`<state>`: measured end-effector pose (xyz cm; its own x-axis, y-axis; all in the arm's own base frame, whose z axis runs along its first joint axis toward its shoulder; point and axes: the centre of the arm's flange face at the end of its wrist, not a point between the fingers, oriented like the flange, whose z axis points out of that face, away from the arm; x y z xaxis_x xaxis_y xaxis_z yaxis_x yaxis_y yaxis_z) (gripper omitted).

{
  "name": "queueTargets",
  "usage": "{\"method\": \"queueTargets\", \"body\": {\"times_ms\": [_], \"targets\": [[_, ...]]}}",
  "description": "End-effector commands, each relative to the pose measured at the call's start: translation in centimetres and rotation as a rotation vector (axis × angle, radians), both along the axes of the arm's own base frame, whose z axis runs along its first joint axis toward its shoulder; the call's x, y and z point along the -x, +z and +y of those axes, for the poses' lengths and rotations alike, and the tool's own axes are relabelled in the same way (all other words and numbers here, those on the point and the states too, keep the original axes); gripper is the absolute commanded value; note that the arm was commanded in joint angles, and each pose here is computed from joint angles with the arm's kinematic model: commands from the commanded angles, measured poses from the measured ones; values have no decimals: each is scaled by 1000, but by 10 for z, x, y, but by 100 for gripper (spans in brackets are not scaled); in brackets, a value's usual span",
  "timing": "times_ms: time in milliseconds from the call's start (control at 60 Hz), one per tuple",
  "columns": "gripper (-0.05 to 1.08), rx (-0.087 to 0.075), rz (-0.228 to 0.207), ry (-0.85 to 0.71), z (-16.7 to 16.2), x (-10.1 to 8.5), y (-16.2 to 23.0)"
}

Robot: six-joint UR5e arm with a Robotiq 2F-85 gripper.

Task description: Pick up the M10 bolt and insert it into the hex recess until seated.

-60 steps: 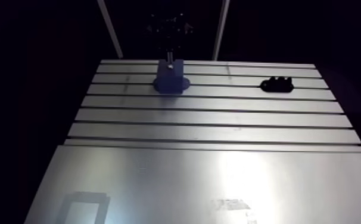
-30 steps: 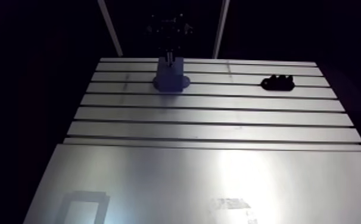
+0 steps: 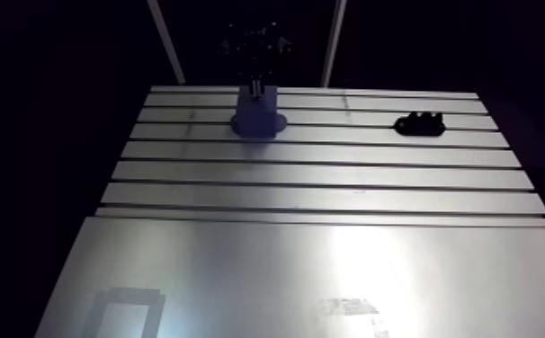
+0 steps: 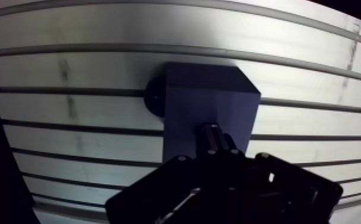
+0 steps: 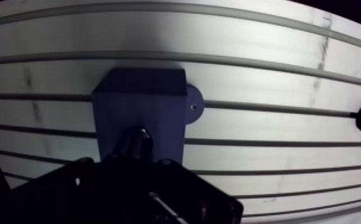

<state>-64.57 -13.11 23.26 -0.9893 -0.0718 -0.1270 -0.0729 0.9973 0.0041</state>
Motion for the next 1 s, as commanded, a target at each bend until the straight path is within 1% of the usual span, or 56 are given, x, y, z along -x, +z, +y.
{"method": "queueTargets", "body": {"times_ms": [17, 1000], "targets": [[108, -1, -4, 1, 1, -1, -2], [108, -2, -9, 4, 0, -3, -4]]}}
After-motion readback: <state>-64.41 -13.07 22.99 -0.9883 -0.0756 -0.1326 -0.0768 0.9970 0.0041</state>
